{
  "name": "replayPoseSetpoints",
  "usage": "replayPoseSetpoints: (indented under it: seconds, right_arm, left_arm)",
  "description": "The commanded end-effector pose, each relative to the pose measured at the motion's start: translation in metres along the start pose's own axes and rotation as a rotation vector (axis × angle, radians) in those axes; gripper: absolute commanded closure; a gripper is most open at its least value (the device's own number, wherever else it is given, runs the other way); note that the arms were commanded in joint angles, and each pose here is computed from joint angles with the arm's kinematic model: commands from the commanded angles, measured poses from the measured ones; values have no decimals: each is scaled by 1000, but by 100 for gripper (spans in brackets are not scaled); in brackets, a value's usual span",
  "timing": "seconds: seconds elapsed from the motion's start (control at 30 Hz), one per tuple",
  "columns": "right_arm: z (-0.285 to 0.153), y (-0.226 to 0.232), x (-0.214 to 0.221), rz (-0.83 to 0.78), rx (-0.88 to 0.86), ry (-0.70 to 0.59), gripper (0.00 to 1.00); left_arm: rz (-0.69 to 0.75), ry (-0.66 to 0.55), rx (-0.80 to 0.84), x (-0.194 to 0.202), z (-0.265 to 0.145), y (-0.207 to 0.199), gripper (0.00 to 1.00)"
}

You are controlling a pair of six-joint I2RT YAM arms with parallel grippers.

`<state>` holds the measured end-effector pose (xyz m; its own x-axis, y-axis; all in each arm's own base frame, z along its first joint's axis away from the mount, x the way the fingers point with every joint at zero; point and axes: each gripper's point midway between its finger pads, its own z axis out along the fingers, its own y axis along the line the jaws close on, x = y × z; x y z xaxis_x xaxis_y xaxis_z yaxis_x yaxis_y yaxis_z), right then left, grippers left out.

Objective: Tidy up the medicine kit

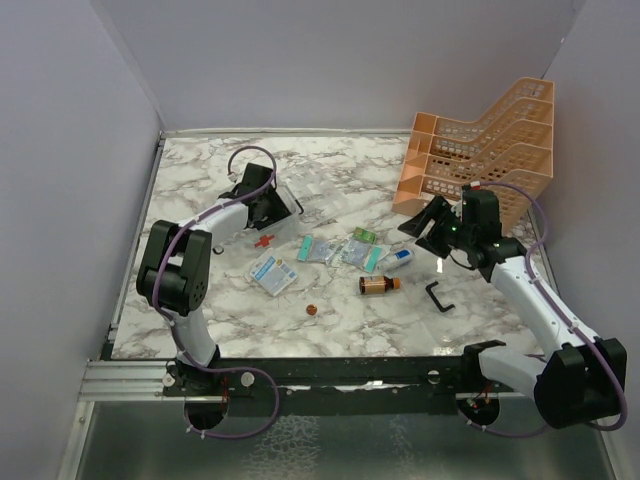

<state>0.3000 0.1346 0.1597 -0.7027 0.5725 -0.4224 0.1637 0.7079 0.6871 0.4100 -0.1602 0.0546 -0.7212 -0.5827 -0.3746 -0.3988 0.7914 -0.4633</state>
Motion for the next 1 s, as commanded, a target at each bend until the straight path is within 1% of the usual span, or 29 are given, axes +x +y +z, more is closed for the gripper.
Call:
replayPoseSetpoints:
  seconds: [0.0, 0.1, 0.2, 0.33, 0.5, 0.57, 0.67, 0.77, 0.83, 0.9, 0.97]
  right_arm:
    - [-4, 18, -14, -6, -54, -40, 33]
    - [-5, 14, -12, -3, -45, -42, 33]
    - [-6, 12, -10, 3, -40, -39, 33]
    - [-9, 11, -7, 10, -39, -41, 33]
    - [-12, 9, -6, 11, -34, -47, 33]
    - [-13, 6, -5, 8, -20, -39, 34]
    - [-13, -2, -1, 9, 27, -21, 34]
    - [-17, -9, -2, 16, 67, -32, 34]
    - [-20, -10, -2, 13, 69, -43, 34]
    - [-22, -11, 1, 17, 65, -46, 34]
    - [-23, -10, 7, 28, 47, -29, 34]
  left_arm:
    - [10, 12, 57, -2, -4, -17, 47]
    - [22, 27, 67, -1, -8, -20, 42]
    - [36, 47, 86, 0, -14, -25, 39]
    - [57, 35, 98, -5, -23, -29, 39]
    - [105, 14, 94, -12, -34, -28, 42]
    - [131, 19, 92, -14, -38, -27, 43]
    - [174, -6, 63, -19, -47, -20, 43]
    - [244, -87, 117, -35, -83, -35, 41]
    - [314, -159, 174, -44, -112, -54, 39]
    - [404, -221, 231, -46, -140, -74, 38]
    - [501, -266, 299, -39, -165, -94, 37]
